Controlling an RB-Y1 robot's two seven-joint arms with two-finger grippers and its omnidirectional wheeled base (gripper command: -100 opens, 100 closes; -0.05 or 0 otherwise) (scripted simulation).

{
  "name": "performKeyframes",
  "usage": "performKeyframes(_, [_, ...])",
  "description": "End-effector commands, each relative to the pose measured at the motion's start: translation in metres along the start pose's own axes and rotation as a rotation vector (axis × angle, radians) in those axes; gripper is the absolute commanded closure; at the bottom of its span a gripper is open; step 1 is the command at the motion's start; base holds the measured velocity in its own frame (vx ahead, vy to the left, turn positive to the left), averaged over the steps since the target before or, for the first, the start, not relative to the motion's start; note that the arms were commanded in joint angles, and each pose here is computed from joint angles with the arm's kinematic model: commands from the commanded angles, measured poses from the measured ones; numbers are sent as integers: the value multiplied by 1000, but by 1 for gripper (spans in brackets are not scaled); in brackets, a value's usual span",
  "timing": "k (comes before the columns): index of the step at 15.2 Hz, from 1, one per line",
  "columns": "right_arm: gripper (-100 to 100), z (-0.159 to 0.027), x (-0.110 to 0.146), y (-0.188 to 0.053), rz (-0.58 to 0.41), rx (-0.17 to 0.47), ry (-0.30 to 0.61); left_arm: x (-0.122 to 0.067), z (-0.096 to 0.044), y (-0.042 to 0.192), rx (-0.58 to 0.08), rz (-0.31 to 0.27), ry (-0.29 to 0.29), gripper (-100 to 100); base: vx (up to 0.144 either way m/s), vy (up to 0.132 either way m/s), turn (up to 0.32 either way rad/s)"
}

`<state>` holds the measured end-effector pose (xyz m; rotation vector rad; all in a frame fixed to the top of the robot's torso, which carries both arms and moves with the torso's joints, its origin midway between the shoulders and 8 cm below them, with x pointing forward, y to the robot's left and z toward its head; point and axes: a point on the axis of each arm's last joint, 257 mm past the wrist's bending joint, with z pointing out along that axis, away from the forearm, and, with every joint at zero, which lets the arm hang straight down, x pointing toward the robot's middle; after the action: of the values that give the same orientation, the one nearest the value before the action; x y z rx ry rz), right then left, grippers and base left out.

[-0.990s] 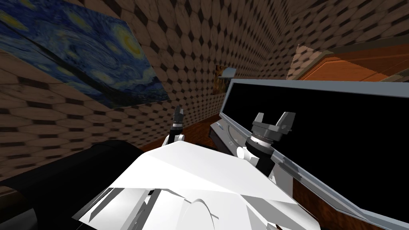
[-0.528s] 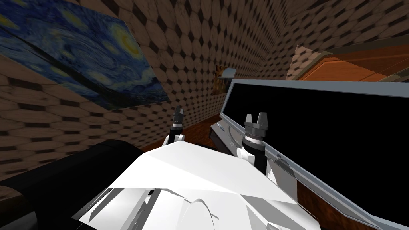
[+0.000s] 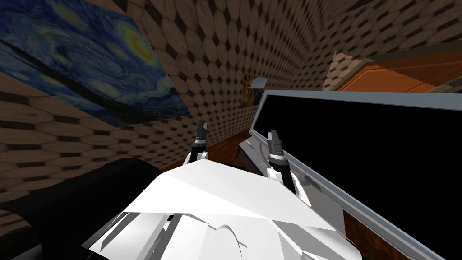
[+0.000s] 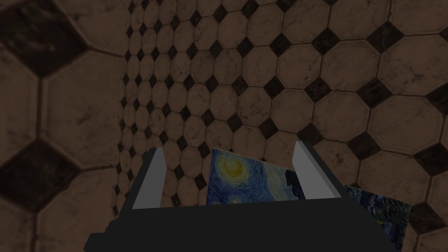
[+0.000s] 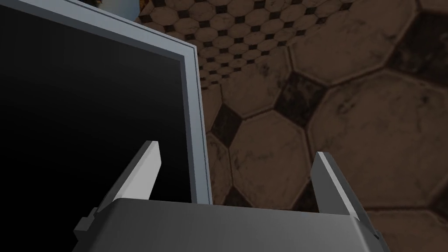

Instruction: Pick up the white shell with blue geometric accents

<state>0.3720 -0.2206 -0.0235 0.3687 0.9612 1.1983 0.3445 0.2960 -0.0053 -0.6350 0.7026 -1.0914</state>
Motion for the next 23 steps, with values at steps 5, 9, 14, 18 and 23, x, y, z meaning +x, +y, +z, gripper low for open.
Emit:
performKeyframes(5, [-100,-20,53,-55,-146,96,207,0,0,0,0,0,0,0,75,77,-25])
performKeyframes(9, [-100,-35,69,-82,-198,144,283,0,0,0,0,0,0,0,73,72,-18])
performKeyframes(14, [-100,-64,95,-122,-308,206,426,0,0,0,0,0,0,0,53,58,-17])
performKeyframes(18, [-100,-97,115,-158,-426,249,572,0,0,0,0,0,0,0,62,65,-17])
performKeyframes(23, [-100,-144,124,-205,-554,312,734,0,0,0,0,0,0,0,100,97,-24])
